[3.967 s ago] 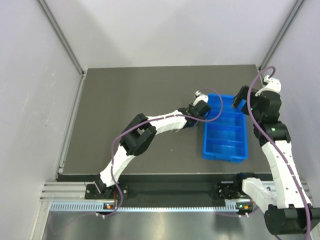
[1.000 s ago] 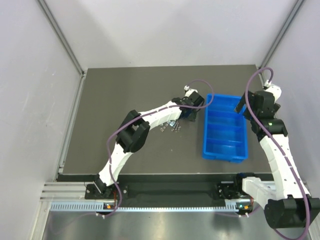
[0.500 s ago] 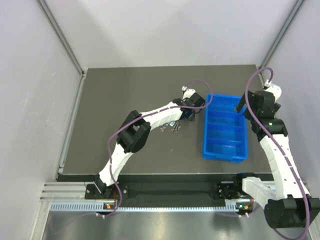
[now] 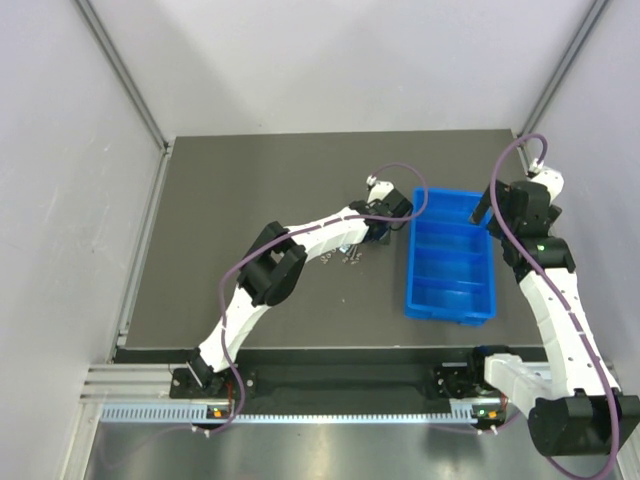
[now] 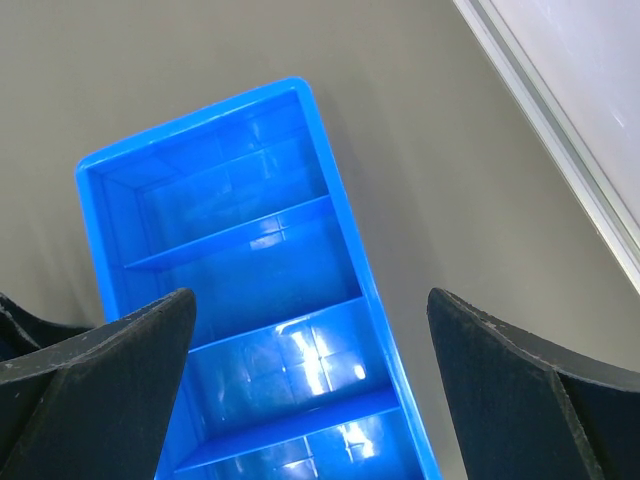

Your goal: Sort the screws and nuts into containers

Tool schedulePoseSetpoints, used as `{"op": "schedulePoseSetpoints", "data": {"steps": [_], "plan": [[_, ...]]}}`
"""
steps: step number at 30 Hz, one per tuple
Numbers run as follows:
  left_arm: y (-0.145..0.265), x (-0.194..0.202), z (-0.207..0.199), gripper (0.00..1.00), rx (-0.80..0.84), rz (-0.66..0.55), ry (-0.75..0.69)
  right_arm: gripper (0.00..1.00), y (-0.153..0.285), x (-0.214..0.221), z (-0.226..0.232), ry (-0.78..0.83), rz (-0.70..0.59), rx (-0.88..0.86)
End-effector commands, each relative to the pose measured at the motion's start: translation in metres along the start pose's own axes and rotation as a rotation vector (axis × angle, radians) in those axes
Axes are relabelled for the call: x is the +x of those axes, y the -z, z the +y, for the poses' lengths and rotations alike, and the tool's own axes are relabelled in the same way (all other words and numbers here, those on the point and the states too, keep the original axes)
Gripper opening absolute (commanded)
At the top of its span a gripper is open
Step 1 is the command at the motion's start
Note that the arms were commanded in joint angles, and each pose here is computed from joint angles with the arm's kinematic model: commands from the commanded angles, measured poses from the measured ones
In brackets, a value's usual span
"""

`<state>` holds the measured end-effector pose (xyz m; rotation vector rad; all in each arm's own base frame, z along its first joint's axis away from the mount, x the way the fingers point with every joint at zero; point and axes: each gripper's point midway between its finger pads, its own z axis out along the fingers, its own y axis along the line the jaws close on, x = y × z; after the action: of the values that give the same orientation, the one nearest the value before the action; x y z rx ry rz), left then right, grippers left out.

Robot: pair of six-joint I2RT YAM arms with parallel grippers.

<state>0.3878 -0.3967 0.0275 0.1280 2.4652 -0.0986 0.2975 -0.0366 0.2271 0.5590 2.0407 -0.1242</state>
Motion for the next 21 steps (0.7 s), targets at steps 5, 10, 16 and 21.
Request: {"op": "schedulePoseSetpoints", "data": {"steps": [5, 10, 16, 21], "plan": [[-0.008, 0.006, 0.005, 0.32, -0.035, 0.005, -0.026, 1.00, -0.003, -0.010, 0.001, -0.011, -0.041, -0.009], [-0.010, 0.010, 0.007, 0.23, -0.039, 0.014, -0.052, 0.99, -0.003, -0.008, 0.000, -0.008, -0.039, -0.010], [-0.004, 0.006, 0.005, 0.20, -0.017, 0.012, -0.080, 1.00, -0.002, -0.008, 0.000, -0.007, -0.040, -0.009], [0.023, -0.015, 0.003, 0.20, 0.025, -0.023, -0.083, 1.00, -0.004, -0.007, 0.001, -0.008, -0.038, -0.013]]}}
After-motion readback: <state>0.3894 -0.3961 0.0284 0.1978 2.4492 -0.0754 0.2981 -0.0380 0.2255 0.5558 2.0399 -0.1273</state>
